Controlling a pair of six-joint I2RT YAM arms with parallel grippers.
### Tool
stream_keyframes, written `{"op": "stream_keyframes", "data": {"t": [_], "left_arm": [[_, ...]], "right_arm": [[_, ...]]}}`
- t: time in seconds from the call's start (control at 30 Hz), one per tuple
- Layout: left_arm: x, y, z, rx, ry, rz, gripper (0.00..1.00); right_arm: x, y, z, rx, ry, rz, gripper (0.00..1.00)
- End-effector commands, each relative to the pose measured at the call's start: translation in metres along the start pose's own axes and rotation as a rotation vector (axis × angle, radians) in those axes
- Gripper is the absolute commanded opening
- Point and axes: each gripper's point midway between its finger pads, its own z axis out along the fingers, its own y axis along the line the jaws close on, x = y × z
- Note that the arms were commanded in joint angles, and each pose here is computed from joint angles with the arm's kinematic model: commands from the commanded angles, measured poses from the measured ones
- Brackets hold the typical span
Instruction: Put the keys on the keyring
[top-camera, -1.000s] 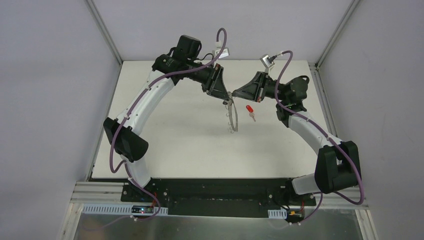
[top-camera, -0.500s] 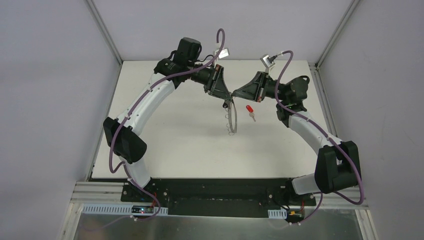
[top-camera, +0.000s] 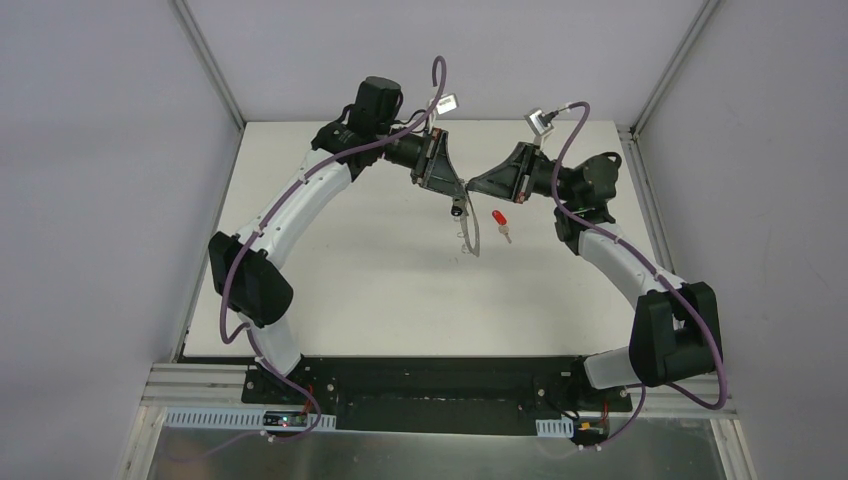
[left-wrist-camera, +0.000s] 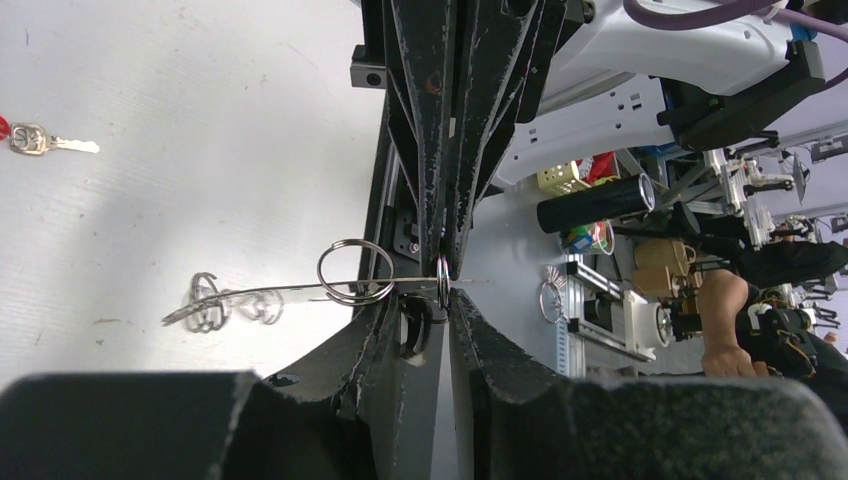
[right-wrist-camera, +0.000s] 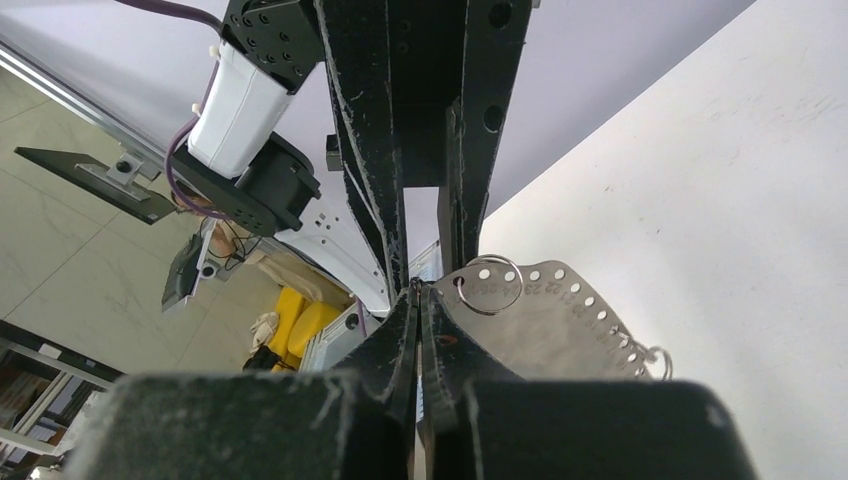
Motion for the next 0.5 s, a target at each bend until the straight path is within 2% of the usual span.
{"op": "stream_keyframes", "data": {"t": [0.0,0.13,0.37,0.47], "left_arm": [[-0.0126,-0.0286,-0.0098,0.046,-0.043,0.080,0.10],[-0.0131,-0.0250,-0.0092,0.030,-0.046,0.078,0.19],[-0.0152,-0.0220,-0.0085,0.017,-0.049,0.074,0.20],[-0.0147,-0.0231,-0.0088,0.020,-0.048,0.074,0.26]], "right_arm": [[-0.0021,0.0071,0.0000,-0.021,-0.008,-0.078,0.00],[-0.0007,0.0076,-0.0005,-0.021,0.000,-0.080,0.00],[0.0013,0.0087,-0.0012,-0.023,0.007,-0.088,0.00],[0.0022,0.0079,-0.0013,-0.023,0.011,-0.086,0.00]]}}
